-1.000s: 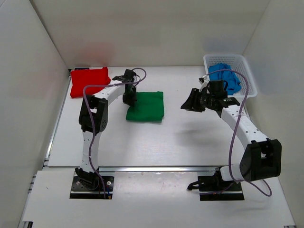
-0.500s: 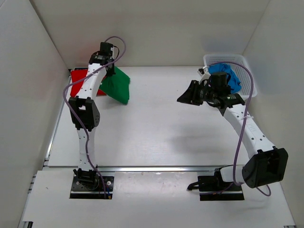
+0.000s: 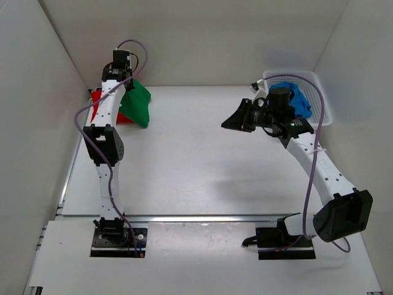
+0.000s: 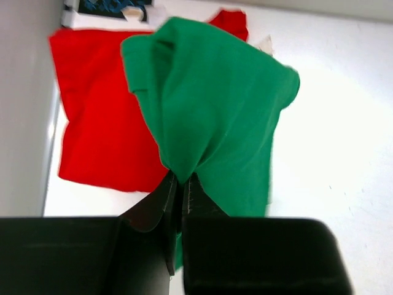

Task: Fold and stack the t-shirts
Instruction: Put the neatly folded tshirt into the corner of the board with the left arm

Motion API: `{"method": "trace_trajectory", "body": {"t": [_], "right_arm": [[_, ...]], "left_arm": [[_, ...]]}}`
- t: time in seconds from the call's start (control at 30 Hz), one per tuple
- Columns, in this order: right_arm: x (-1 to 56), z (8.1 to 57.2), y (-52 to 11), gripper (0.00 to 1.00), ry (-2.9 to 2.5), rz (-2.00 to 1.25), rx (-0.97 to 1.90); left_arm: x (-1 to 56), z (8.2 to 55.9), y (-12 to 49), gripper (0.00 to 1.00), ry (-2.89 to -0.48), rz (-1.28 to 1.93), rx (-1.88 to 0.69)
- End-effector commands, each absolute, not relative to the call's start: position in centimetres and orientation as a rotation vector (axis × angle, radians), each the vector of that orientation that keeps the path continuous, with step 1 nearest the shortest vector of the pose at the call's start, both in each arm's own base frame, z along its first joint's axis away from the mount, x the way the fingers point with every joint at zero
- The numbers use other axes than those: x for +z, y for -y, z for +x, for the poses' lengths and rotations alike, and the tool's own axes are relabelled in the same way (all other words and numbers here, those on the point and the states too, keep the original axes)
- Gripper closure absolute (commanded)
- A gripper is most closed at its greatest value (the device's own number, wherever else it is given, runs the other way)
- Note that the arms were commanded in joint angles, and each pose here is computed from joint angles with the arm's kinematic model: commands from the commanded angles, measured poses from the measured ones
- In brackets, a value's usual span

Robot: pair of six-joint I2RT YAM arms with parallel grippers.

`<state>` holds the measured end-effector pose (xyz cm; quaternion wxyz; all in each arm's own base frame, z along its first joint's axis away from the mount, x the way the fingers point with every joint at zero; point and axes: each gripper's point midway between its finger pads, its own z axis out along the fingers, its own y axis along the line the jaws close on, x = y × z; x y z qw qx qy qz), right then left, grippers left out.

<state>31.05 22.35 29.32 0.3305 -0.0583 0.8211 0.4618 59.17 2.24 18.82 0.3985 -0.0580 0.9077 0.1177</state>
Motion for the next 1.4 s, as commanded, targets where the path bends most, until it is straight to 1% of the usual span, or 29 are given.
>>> {"method": "trace_trajectory", "body": {"t": [0.0,0.07,0.2,0.23,0.27,0.43,0.5,0.63,0.73,0.8,0.83,0.87,0.9,1.0,1.1,1.13,1.2,1.23,1.3,1.37], "right_arm": [[29.4,30.9,-23.7,0.82,-2.136,-0.182,1.266],[29.1,30.8,-24.0,0.82,-2.143,-0.183,1.267],[28.7,30.6,-24.3,0.81,-2.158,-0.184,1.278],[28.7,30.7,-24.1,0.82,-2.160,-0.172,1.278],[28.7,30.6,-24.3,0.81,-2.158,-0.176,1.270],[28.2,30.4,-24.7,0.82,-2.180,-0.180,1.286],[28.0,30.4,-25.0,0.83,-2.190,-0.187,1.289],[27.8,30.3,-25.5,0.82,-2.203,-0.196,1.297],[27.5,30.2,-26.1,0.82,-2.224,-0.211,1.298],[27.4,30.1,-26.0,0.83,-2.227,-0.215,1.279],[27.0,30.0,-25.9,0.83,-2.236,-0.212,1.271],[26.9,29.9,-25.9,0.82,-2.240,-0.208,1.266],[26.7,29.7,-26.1,0.82,-2.241,-0.214,1.265],[25.5,29.4,-26.0,0.83,-2.264,-0.200,1.253],[24.6,29.7,-25.5,0.82,-2.288,-0.187,1.178],[24.0,29.9,-25.0,0.82,-2.304,-0.179,1.134],[22.5,30.1,-23.9,0.82,-2.339,-0.170,1.073],[21.8,30.3,-23.0,0.82,-2.358,-0.149,1.028],[21.0,30.2,-21.5,0.83,-2.378,-0.114,0.969],[20.8,30.5,-19.7,0.82,-2.359,-0.078,0.896]], "left_arm": [[26.4,60.0,-4.0,1.00,-2.099,-0.196,0.329],[28.0,59.8,-5.0,1.00,-2.059,-0.219,0.327],[29.0,60.1,-5.6,1.00,-2.018,-0.240,0.317],[28.9,59.8,-7.7,1.00,-2.018,-0.280,0.339],[28.9,59.8,-8.5,1.00,-2.015,-0.294,0.348],[27.0,59.9,-10.5,1.00,-2.044,-0.352,0.347],[26.0,59.8,-12.4,1.00,-2.050,-0.404,0.357],[24.1,60.7,-13.2,1.00,-2.050,-0.428,0.357],[21.3,60.9,-15.4,1.00,-2.074,-0.505,0.441],[20.5,60.8,-16.5,0.63,-2.075,-0.548,0.454],[20.5,60.9,-16.5,0.02,-2.079,-0.531,0.422],[20.8,61.1,-16.2,0.01,-2.073,-0.535,0.388],[20.9,61.2,-15.2,0.01,-2.081,-0.535,0.299],[23.2,60.7,-13.1,0.01,-2.062,-0.501,0.189],[26.5,58.2,-9.6,0.02,-2.062,-0.454,0.053],[26.2,57.5,-8.7,0.01,-2.086,-0.474,0.009],[26.8,55.5,-5.3,0.01,-2.131,-0.439,-0.123],[26.7,53.8,-3.9,0.01,-2.162,-0.438,-0.175],[25.5,50.7,0.8,0.02,-2.254,-0.348,-0.263],[24.2,46.1,4.6,0.01,-2.312,-0.255,-0.308]]}}
